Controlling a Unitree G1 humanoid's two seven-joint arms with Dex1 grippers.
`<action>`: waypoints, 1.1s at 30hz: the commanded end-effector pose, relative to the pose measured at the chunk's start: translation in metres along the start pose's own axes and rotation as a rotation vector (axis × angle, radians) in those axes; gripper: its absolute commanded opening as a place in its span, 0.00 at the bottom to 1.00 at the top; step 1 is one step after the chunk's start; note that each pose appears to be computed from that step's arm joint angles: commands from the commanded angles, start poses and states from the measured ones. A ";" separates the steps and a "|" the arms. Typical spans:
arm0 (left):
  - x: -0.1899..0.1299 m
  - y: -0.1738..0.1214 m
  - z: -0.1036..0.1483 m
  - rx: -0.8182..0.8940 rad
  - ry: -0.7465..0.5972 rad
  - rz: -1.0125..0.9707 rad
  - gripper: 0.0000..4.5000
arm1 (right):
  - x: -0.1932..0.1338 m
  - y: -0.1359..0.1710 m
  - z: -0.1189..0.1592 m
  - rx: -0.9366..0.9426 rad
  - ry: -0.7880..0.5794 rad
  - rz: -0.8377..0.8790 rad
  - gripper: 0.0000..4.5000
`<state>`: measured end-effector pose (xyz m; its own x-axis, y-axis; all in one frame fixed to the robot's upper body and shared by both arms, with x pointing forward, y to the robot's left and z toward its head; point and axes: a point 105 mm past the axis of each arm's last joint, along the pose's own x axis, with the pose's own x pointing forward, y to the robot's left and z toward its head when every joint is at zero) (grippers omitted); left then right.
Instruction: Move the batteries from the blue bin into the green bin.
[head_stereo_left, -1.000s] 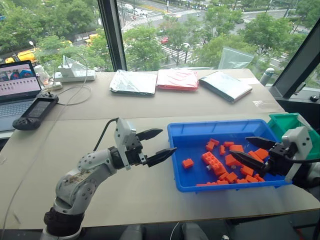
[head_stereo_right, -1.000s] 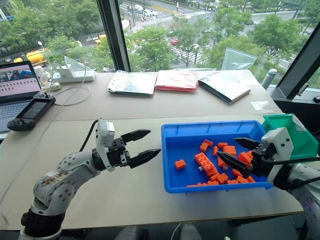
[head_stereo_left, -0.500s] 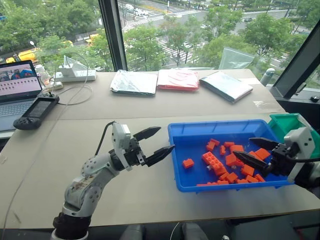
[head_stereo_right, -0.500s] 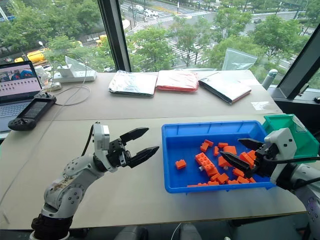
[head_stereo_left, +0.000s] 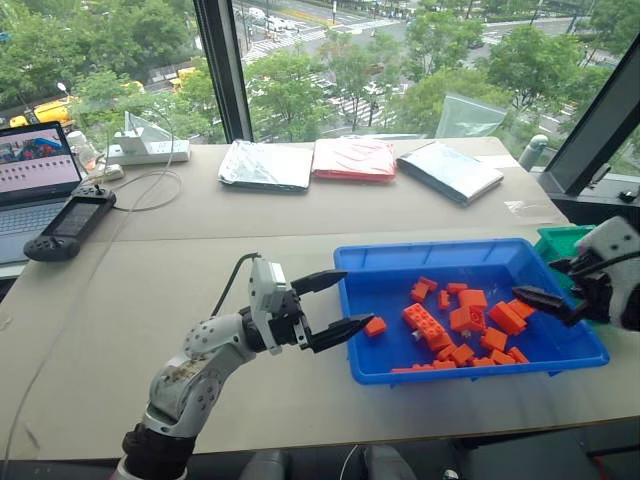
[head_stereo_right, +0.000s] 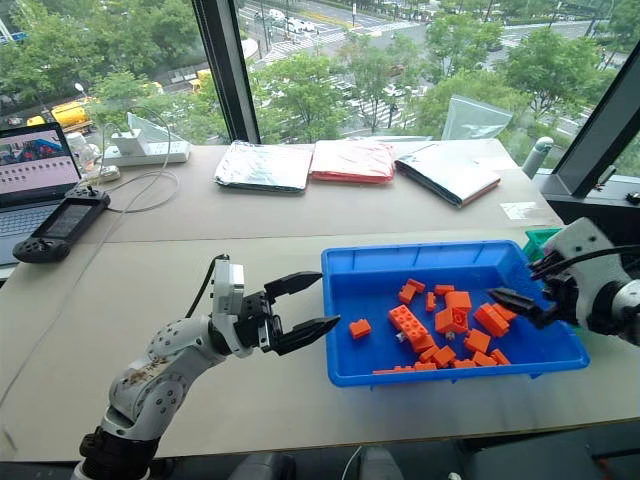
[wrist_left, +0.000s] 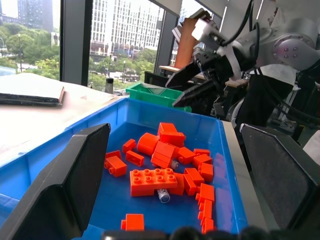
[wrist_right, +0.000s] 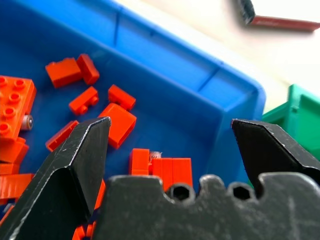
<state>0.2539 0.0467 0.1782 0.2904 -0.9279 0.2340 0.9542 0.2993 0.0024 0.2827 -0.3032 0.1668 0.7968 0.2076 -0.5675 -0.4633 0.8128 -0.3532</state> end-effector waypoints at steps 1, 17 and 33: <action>0.002 -0.003 0.007 0.026 -0.027 -0.003 1.00 | -0.007 -0.013 0.008 -0.128 0.015 -0.057 1.00; 0.001 -0.004 0.007 0.021 -0.022 0.022 1.00 | -0.006 -0.001 0.003 -0.058 0.024 0.031 1.00; 0.002 -0.004 0.008 0.011 -0.013 0.032 1.00 | 0.014 0.009 -0.013 -0.011 0.038 0.024 0.70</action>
<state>0.2560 0.0477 0.1748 0.3451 -0.9129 0.2179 0.9373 0.3471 -0.0306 0.2803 -0.3019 0.1322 0.7339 0.2118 -0.6454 -0.4998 0.8119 -0.3018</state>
